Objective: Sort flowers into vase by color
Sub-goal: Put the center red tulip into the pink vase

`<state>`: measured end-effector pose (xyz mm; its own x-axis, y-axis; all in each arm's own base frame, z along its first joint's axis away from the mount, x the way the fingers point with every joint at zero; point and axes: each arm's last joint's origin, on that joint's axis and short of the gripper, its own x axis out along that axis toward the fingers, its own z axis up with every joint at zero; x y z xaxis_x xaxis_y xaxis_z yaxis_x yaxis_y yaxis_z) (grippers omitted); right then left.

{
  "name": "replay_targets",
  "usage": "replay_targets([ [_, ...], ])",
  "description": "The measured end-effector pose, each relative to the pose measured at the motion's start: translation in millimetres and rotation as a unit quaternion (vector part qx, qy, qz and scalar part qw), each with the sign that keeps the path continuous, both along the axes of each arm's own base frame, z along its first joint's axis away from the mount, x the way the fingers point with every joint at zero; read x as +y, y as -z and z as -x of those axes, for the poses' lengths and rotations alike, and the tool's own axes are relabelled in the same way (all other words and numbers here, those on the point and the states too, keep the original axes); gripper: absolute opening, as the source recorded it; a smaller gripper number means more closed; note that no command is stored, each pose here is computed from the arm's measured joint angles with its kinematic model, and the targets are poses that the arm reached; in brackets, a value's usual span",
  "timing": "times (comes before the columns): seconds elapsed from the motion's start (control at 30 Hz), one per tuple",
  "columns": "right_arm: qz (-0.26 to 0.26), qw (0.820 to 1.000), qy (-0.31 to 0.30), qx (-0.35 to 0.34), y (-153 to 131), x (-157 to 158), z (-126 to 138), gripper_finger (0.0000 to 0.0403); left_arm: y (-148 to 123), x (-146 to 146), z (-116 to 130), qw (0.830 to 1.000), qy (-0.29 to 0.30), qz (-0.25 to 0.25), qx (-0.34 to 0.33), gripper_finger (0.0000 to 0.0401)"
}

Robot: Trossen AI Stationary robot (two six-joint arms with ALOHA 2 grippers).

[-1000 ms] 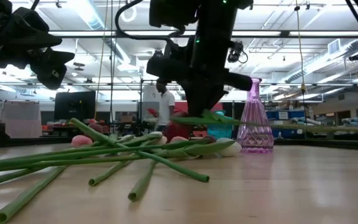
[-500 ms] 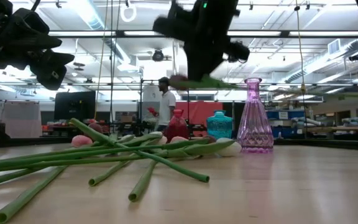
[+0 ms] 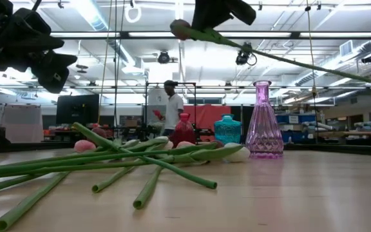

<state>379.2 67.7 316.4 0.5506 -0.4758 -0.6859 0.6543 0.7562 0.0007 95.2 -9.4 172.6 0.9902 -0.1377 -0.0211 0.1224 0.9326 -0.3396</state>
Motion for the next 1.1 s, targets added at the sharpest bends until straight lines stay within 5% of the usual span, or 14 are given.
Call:
replay_targets([
  [0.23,0.014,0.999,-0.034,-0.033,-7.9,-8.4,14.4,0.0016,-0.3,0.0,0.0,1.0,0.0,0.0,-0.001,0.0172],
  [0.57,0.057,0.981,-0.076,-0.17,-9.4,-24.7,50.8,0.0017,0.0,0.0,0.0,1.0,0.0,0.0,0.0,0.0172],
  [0.9,0.125,0.936,-0.1,-0.315,-11.7,-34.1,91.3,0.0018,0.6,0.0,0.0,1.0,0.0,0.0,0.003,0.0172],
  [1.1,0.198,0.916,-0.101,-0.334,-32.7,-38.2,109.0,0.0018,0.6,0.0,0.0,1.0,0.0,0.0,0.002,0.0172],
])
